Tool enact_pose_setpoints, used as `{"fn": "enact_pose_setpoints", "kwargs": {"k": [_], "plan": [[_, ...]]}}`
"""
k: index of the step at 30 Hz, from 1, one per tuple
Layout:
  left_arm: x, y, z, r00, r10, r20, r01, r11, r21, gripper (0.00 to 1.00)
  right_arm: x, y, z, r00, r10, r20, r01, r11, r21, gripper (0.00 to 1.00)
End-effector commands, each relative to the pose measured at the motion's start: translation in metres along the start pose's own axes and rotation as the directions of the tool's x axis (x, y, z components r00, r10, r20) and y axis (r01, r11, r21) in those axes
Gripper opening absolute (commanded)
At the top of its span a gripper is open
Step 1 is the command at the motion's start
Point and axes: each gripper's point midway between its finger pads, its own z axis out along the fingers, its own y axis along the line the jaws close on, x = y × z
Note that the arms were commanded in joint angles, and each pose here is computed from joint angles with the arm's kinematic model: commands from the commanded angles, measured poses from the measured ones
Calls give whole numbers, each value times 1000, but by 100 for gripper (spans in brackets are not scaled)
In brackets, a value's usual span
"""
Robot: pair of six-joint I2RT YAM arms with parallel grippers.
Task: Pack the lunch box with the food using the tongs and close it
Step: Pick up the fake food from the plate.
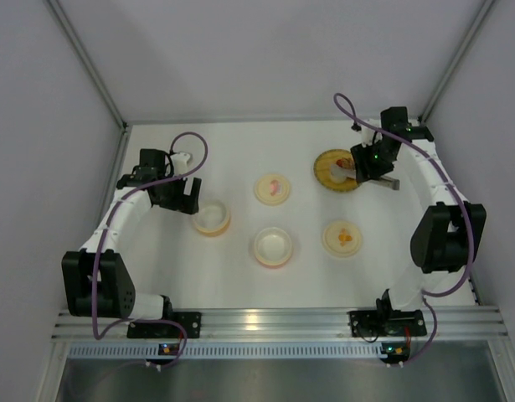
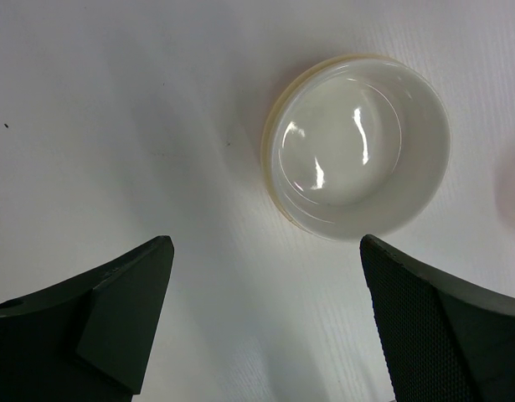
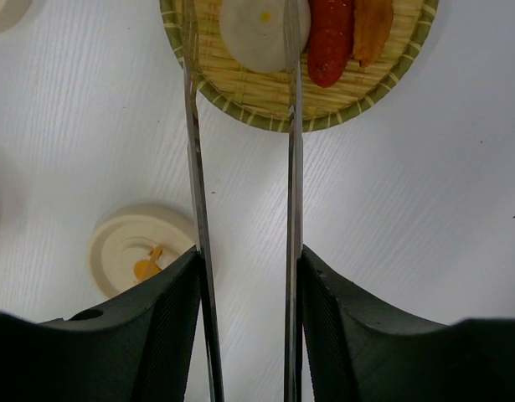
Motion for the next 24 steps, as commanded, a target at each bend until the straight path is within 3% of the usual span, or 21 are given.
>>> {"fn": "enact_pose_setpoints", "kwargs": {"k": [1, 24], "plan": [[-14, 4, -9, 999, 18, 50, -17, 1000, -14, 98, -36, -4, -10, 994, -20, 110, 15, 999, 47, 46], [-8, 6, -2, 999, 7, 33, -7, 1000, -2, 98, -28, -8, 19, 998, -53, 30, 50, 996, 70, 48]]}}
